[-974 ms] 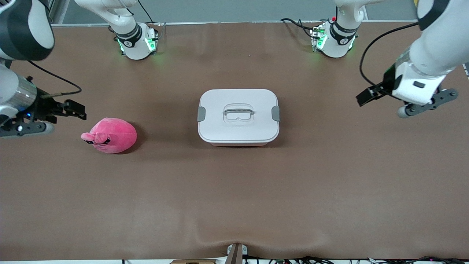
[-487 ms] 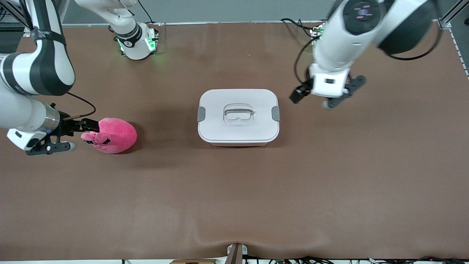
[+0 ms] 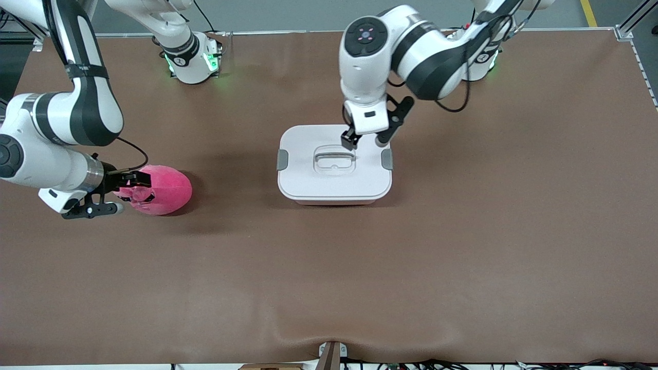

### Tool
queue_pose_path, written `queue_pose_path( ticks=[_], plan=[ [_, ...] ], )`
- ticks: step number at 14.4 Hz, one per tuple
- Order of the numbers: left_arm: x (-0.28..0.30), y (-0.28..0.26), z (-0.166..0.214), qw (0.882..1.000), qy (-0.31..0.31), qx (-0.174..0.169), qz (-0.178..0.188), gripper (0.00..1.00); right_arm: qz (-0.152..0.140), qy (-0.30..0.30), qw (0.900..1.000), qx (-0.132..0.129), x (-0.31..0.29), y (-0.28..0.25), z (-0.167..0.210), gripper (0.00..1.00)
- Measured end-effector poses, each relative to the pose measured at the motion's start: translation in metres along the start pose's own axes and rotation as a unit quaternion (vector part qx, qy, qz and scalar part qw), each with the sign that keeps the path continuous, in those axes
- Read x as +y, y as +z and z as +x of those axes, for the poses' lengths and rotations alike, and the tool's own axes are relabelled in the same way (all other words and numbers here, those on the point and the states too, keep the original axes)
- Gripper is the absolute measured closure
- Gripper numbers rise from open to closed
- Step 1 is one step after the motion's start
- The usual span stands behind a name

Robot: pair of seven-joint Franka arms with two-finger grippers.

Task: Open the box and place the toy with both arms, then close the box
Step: 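Reach the left gripper to the box lid handle while the right gripper reaches the toy, then grasp the lid handle with the left gripper while the right gripper grasps the toy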

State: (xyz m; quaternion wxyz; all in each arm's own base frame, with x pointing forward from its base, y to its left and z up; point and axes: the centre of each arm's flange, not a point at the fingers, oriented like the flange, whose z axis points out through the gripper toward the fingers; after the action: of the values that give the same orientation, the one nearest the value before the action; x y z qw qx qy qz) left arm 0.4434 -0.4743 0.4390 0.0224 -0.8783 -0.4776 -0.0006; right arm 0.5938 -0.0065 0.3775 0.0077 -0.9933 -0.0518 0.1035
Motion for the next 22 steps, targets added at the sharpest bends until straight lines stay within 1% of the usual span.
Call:
queue_pose_path(
  ticks=[1,2,3,4,5,6,7,8,9,10,11,12,13,14,15,16,17,18,20,21,22],
  plan=[
    [0.002,0.012,-0.012,1.000,-0.017,0.002,-0.003,0.16,0.001,0.002,1.000,-0.004,0.003,0.006,0.002,0.23],
    [0.004,0.024,-0.024,0.999,-0.034,0.005,-0.005,0.17,0.001,0.004,1.000,-0.006,0.005,0.011,0.003,0.27],
    [0.006,0.035,-0.033,0.999,-0.052,0.008,-0.008,0.21,0.001,0.005,1.000,-0.005,0.007,0.014,0.005,0.27],
    [0.007,0.044,-0.041,0.997,-0.070,0.008,-0.010,0.30,0.001,0.006,1.000,-0.001,0.008,0.016,0.007,0.31],
    [0.009,0.052,-0.046,0.996,-0.089,0.008,-0.014,0.35,0.001,0.006,1.000,0.004,0.009,0.017,0.009,0.31],
    [0.011,0.058,-0.050,0.994,-0.109,0.006,-0.018,0.35,0.000,0.006,1.000,0.007,0.009,0.018,0.011,0.35],
    [0.014,0.063,-0.051,0.992,-0.128,0.005,-0.020,0.38,0.000,0.006,1.000,0.009,0.009,0.019,0.012,0.35],
    [0.015,0.068,-0.052,0.989,-0.146,0.005,-0.021,0.38,0.000,0.007,1.000,0.010,0.009,0.021,0.013,0.39],
    [0.016,0.072,-0.052,0.987,-0.162,0.005,-0.021,0.40,0.000,0.007,1.000,0.008,0.009,0.024,0.014,0.39],
    [0.017,0.075,-0.052,0.984,-0.176,0.005,-0.021,0.41,0.000,0.007,1.000,0.006,0.009,0.026,0.015,0.44],
    [0.017,0.077,-0.052,0.981,-0.191,0.005,-0.021,0.41,0.001,0.006,1.000,0.004,0.009,0.028,0.015,0.44],
    [0.018,0.078,-0.052,0.978,-0.206,0.005,-0.021,0.45,0.001,0.006,1.000,0.001,0.009,0.030,0.015,0.50],
    [0.019,0.080,-0.051,0.976,-0.215,0.005,-0.021,0.51,0.001,0.006,1.000,-0.002,0.009,0.031,0.015,0.61],
    [0.020,0.081,-0.050,0.975,-0.222,0.005,-0.021,0.51,0.002,0.006,1.000,-0.004,0.009,0.032,0.014,0.74],
    [0.021,0.083,-0.050,0.974,-0.228,0.005,-0.021,0.56,0.002,0.005,1.000,-0.005,0.009,0.032,0.014,0.74],
    [0.021,0.084,-0.050,0.973,-0.230,0.005,-0.021,0.65,0.002,0.004,1.000,-0.006,0.009,0.031,0.014,0.78],
    [0.022,0.084,-0.049,0.973,-0.232,0.004,-0.021,0.66,0.002,0.002,1.000,-0.009,0.008,0.028,0.014,0.89],
    [0.022,0.083,-0.049,0.972,-0.232,0.004,-0.021,0.69,0.002,-0.002,1.000,-0.014,0.008,0.024,0.014,0.93],
    [0.024,0.080,-0.048,0.972,-0.234,0.003,-0.025,0.91,0.004,-0.010,1.000,-0.023,0.008,0.011,0.013,0.93],
    [0.025,0.079,-0.046,0.972,-0.235,0.004,-0.026,0.94,0.004,-0.011,1.000,-0.026,0.008,0.002,0.013,0.93],
    [0.026,0.080,-0.045,0.972,-0.235,0.003,-0.027,0.93,0.005,-0.012,1.000,-0.029,0.008,-0.007,0.012,0.93]
  ],
)
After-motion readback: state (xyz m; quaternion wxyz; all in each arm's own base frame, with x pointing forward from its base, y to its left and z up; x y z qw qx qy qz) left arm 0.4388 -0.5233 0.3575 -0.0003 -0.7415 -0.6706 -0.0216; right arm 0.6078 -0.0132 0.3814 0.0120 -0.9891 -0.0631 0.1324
